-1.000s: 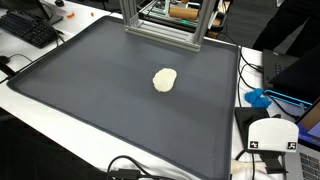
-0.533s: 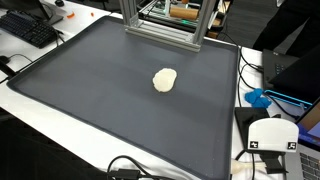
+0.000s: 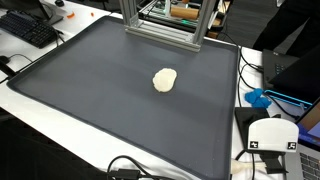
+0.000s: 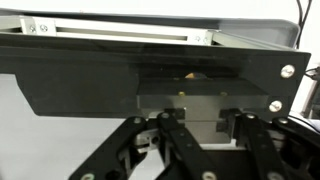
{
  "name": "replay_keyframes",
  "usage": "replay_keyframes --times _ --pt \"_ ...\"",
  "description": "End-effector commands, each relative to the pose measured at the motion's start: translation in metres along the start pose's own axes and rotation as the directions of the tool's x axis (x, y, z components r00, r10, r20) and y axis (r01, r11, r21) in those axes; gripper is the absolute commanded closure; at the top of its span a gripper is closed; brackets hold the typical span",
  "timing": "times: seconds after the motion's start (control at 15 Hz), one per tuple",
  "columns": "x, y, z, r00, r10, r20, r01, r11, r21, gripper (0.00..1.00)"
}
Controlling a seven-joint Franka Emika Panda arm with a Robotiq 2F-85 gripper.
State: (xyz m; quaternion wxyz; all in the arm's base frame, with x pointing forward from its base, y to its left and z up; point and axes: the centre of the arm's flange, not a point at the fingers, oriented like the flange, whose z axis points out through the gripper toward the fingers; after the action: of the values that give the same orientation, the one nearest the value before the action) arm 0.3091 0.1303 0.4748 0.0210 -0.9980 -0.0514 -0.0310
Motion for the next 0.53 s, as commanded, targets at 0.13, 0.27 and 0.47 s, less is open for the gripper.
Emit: replay_keyframes --times 0.13,0.27,0.47 --pt "-0.0136 -0.0002 0.0016 0.999 0.022 0.046 -0.023 1.0 0.015 0.78" --pt "-0.0139 -0.0003 0.0028 0.998 0.024 0.052 -0.024 1.0 0.016 0.78" --pt "-0.0133 0.0004 0.0026 0.998 0.029 0.058 -0.03 0.999 0.013 0.28"
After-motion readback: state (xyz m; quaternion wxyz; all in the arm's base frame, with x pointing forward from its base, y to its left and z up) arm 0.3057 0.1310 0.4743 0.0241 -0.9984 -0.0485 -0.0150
